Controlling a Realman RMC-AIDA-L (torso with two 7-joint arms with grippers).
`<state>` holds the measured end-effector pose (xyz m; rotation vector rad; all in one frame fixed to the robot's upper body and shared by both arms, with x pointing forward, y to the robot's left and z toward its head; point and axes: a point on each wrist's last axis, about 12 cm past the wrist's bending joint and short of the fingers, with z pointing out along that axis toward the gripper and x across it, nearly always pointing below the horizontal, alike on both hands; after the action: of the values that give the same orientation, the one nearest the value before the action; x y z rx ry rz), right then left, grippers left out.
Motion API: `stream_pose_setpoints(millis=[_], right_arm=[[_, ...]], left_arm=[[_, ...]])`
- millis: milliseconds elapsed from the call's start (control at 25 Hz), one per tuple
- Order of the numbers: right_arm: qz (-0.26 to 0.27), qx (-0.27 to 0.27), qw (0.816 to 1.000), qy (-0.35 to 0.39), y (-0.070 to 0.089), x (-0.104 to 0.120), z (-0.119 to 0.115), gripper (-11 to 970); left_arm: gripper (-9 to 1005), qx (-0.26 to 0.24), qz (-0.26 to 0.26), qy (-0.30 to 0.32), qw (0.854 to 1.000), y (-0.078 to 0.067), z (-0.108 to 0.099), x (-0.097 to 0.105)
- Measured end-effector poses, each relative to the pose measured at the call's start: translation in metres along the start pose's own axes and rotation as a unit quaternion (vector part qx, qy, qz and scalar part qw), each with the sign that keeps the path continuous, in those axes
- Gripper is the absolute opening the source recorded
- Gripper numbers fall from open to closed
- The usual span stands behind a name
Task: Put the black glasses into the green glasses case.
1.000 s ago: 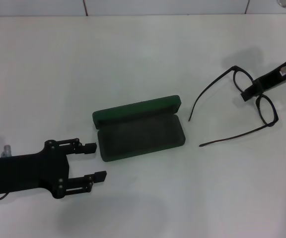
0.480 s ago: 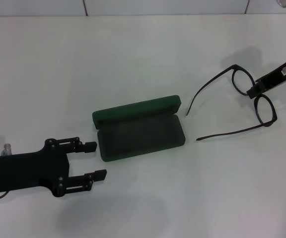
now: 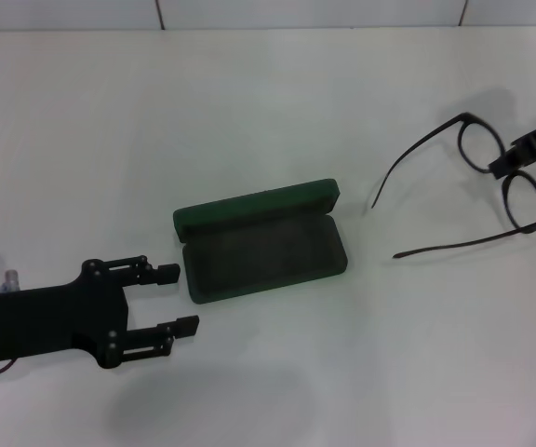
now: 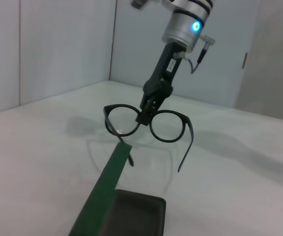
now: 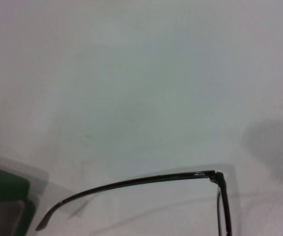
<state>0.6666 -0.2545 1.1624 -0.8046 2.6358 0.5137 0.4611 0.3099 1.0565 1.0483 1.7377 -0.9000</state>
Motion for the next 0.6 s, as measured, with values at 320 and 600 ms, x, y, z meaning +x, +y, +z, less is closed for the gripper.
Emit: stream_pose_setpoints(millis=[320,600], right_arm=[[-0.034,-0.046,0.994,-0.092,-0.020,0.032,-0.032,93],[-0.141,-0.055,0.974,-0.166,-0.014,0.058,-0.022,93]], left_arm=[[592,-0.003,-0.006,-0.055,0.998,-0.004,-0.012,-0.008],[581,0.016,0.010,-0.104,0.994,-0.002,-0.010,-0.023]])
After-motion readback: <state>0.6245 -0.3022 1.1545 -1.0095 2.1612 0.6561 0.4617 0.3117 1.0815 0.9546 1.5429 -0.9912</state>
